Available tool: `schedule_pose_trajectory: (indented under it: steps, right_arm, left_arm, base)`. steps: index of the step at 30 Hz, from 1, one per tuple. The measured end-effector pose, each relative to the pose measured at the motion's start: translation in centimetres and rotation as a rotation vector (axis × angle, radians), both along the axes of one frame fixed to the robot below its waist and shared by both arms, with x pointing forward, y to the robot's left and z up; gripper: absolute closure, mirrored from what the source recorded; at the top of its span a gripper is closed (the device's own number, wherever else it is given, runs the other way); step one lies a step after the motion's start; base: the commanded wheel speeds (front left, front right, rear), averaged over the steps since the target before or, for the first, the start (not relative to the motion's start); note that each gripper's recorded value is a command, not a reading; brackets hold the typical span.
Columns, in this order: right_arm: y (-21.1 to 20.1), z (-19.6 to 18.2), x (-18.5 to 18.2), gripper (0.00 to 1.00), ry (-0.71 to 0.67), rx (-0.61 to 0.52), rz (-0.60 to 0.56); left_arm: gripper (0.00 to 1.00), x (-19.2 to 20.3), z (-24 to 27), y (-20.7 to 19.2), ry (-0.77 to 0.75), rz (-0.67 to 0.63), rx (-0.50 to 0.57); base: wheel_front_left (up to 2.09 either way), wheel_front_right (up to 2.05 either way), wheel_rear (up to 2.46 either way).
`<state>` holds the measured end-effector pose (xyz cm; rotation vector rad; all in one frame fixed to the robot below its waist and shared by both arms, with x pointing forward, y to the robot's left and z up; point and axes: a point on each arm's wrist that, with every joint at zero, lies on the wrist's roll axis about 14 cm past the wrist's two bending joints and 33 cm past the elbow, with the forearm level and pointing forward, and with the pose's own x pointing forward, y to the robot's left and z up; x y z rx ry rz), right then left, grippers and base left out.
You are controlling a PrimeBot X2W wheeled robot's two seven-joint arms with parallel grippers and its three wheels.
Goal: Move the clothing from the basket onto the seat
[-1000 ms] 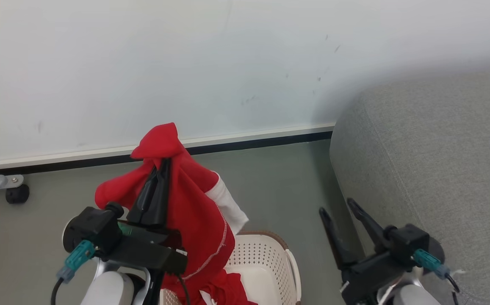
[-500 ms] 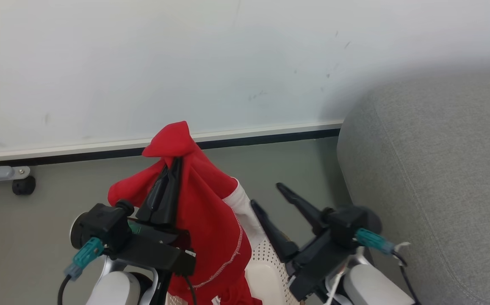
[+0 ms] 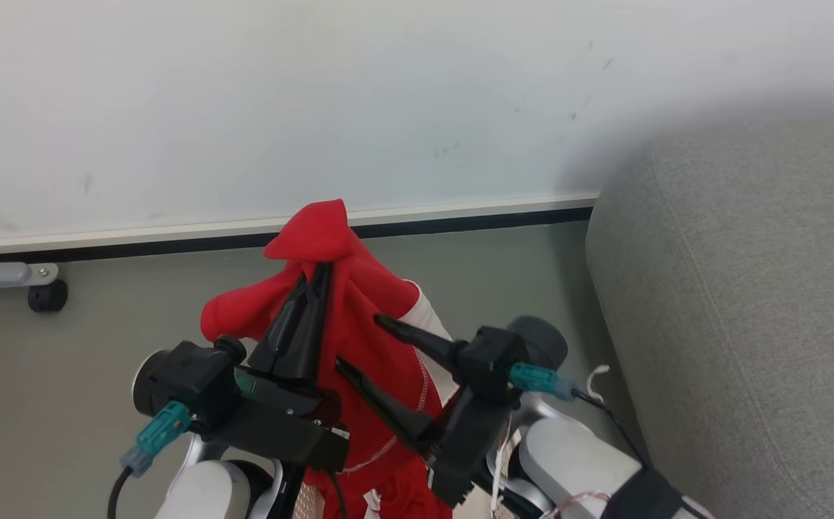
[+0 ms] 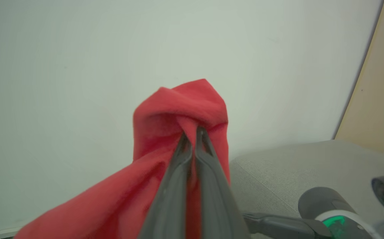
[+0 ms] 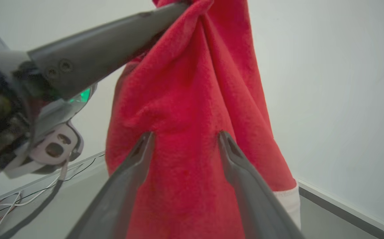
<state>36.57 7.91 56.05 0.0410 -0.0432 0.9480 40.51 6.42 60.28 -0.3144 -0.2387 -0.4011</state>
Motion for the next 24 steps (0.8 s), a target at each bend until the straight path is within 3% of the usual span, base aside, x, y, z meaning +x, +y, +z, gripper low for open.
schedule_pose_trajectory:
  steps: [7,8,9,10,11,24]
  right_arm:
    - [1.1,-0.5,0.4,0.00,0.011,-0.049,0.055]
    - [1.4,-0.6,0.2,0.04,0.015,-0.052,0.066]
    - [1.6,-0.5,0.2,0.38,0.021,-0.049,0.074]
    - [1.7,-0.5,0.1,0.58,0.025,-0.048,0.081]
    - [1.9,-0.4,0.1,1.00,0.027,-0.047,0.088]
    - [2.5,-0.4,0.3,1.00,0.068,-0.016,0.114]
  left_arm:
    - [1.00,0.1,-0.3,-0.3,0.012,-0.010,0.008]
    - [1.00,0.1,-0.3,-0.4,0.011,-0.011,0.007]
    - [1.00,0.1,-0.3,-0.4,0.011,-0.012,0.006]
    - [1.00,0.1,-0.3,-0.5,0.013,-0.014,0.008]
    - [1.00,0.1,-0.2,-0.5,0.012,-0.015,0.008]
    - [1.00,0.1,0.1,-0.4,0.005,-0.013,0.008]
  base:
    - [0.00,0.00,0.00]
    - [0.00,0.00,0.00]
    - [0.00,0.00,0.00]
    - [0.00,0.00,0.00]
    - [0.00,0.00,0.00]
    - [0.00,0.00,0.00]
